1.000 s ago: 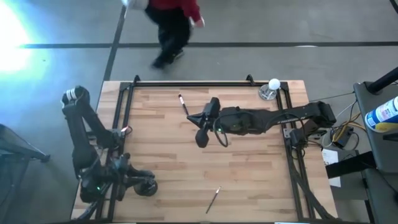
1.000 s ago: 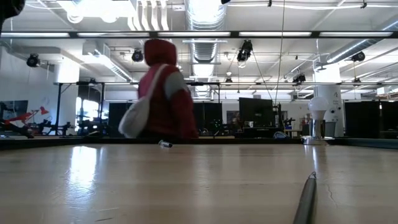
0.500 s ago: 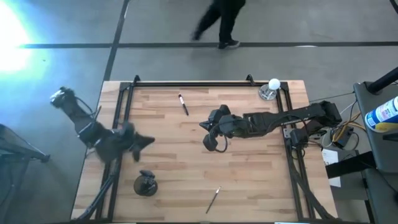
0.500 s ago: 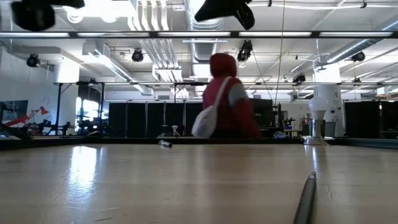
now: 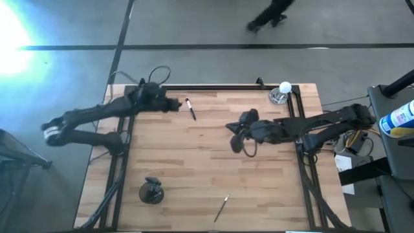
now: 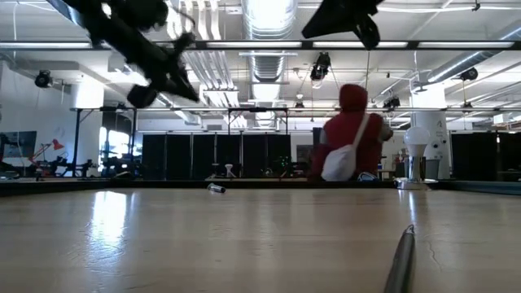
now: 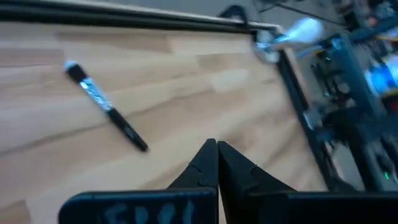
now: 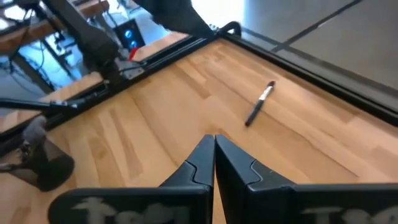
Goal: Pick & Place Makeup Brushes
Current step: Put the blush brush into the holder
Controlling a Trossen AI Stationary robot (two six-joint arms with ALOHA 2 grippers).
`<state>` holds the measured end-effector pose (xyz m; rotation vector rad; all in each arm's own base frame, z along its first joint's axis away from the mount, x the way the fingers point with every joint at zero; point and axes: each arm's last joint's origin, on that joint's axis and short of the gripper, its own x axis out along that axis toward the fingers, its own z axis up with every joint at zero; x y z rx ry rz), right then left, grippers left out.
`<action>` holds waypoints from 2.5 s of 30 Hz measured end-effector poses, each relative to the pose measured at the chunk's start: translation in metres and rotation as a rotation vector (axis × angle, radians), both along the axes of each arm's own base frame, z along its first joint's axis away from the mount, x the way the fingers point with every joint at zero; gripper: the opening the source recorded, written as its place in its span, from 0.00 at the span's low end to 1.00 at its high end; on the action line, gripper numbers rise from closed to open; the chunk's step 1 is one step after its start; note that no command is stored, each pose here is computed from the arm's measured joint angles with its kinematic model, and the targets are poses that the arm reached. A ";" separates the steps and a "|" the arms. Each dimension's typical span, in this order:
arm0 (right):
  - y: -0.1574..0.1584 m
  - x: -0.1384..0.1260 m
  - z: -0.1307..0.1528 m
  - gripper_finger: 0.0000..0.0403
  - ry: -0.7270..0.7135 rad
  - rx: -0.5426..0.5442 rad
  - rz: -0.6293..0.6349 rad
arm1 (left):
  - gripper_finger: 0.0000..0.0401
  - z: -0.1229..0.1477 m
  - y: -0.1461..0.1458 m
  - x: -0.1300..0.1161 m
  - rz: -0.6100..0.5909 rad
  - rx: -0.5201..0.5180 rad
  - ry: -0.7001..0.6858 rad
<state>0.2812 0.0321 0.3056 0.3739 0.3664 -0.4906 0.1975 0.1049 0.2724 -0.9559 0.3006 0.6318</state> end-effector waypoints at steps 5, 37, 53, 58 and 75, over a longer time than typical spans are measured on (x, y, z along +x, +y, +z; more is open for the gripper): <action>-0.004 -0.026 -0.001 0.02 -0.030 -0.011 -0.034 | 0.00 -0.031 0.043 0.025 0.058 -0.113 0.122; -0.004 -0.061 -0.006 0.02 -0.055 -0.035 -0.003 | 0.37 -0.106 0.143 0.122 0.476 -0.287 0.613; -0.004 -0.062 -0.006 0.02 -0.046 -0.043 0.000 | 0.11 -0.129 0.148 0.113 0.438 -0.231 0.714; -0.004 -0.062 -0.006 0.02 -0.046 -0.042 0.000 | 0.02 -0.121 0.148 0.113 0.383 -0.187 0.721; -0.004 -0.061 -0.006 0.02 -0.051 -0.049 -0.015 | 0.00 0.024 0.052 0.057 0.245 0.220 0.468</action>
